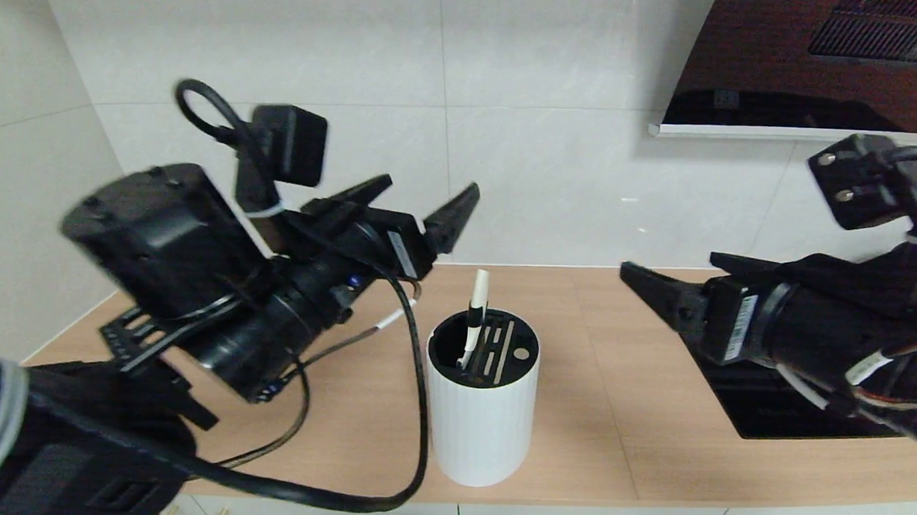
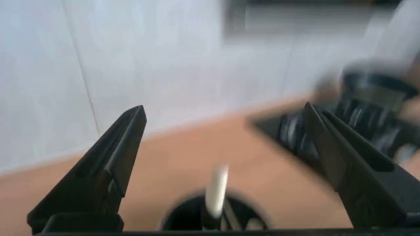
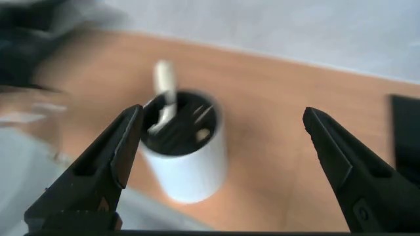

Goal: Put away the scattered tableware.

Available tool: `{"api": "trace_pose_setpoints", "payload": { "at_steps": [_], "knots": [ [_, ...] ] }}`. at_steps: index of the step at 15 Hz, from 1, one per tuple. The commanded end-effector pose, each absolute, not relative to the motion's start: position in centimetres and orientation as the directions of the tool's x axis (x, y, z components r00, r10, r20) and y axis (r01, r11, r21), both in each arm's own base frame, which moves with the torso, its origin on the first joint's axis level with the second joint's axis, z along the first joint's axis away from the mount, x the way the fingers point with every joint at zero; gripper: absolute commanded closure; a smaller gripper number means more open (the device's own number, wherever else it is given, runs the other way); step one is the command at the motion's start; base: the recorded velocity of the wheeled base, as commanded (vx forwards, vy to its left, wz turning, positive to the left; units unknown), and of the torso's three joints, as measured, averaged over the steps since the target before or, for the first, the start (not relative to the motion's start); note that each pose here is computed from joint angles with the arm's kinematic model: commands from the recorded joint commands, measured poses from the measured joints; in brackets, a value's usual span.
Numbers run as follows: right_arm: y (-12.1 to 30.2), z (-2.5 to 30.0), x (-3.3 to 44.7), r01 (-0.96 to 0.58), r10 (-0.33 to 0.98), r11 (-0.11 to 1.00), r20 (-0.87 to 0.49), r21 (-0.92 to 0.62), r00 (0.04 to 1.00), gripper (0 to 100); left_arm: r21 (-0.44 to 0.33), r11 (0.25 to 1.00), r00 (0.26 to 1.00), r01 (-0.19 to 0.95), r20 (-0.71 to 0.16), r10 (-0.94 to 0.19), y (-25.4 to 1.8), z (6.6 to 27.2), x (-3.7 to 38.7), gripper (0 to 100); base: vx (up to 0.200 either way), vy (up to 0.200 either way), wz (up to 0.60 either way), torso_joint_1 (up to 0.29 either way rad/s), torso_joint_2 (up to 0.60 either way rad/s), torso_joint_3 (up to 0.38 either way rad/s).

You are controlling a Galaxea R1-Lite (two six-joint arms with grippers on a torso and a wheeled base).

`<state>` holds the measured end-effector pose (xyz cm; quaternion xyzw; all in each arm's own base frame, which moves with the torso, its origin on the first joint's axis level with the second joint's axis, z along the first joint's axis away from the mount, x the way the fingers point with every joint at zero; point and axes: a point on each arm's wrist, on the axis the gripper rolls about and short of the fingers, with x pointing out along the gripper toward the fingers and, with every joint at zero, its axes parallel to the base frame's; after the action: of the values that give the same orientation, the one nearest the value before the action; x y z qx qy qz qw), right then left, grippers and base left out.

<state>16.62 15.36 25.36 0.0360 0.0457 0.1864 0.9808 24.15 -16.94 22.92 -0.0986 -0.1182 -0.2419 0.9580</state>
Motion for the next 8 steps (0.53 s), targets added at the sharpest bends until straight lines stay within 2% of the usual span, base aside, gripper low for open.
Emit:
{"api": "trace_pose_setpoints", "payload": {
  "at_steps": [1, 4, 6, 7, 8],
  "knots": [
    [9.6, 26.5, 14.1, -0.212, 0.212, 0.972, 0.017, 0.103, 0.977, 0, -0.161, 0.892, 0.852, 0.422, 0.408, -0.329, -11.0, 26.8, 19.6, 0, 0.0, 0.0, 0.0, 0.0, 0.0, 0.0],
    [2.5, 24.0, 8.3, 0.019, -0.022, 0.999, 0.105, 0.035, 0.994, 0, -0.16, 0.947, 0.904, 0.279, 0.376, -0.203, -4.8, 24.3, 13.4, 0, 0.0, 0.0, 0.0, 0.0, 0.0, 0.0],
    [0.6, 24.4, 4.1, 0.023, -0.037, 0.998, 0.22, 0.065, 0.975, 0, -0.173, 0.95, 0.914, 0.26, 0.361, -0.184, -2.8, 23.1, 8.7, 0, 0.0, 0.0, 0.0, 0.0, 0.0, 0.0],
    [0.1, 24.6, 2.7, 0.027, -0.038, 0.999, 0.249, 0.045, 0.968, 0, -0.175, 0.95, 0.918, 0.259, 0.351, -0.185, -2.3, 22.7, 7.3, 0, 0.0, 0.0, 0.0, 0.0, 0.0, 0.0],
    [-0.9, 23.9, -0.1, 0.043, -0.039, 0.999, 0.26, -0.011, 0.965, 0, -0.176, 0.952, 0.932, 0.25, 0.309, -0.187, -1.1, 21.6, 4.1, 0, 0.0, 0.0, 0.0, 0.0, 0.0, 0.0]
  ]
}}
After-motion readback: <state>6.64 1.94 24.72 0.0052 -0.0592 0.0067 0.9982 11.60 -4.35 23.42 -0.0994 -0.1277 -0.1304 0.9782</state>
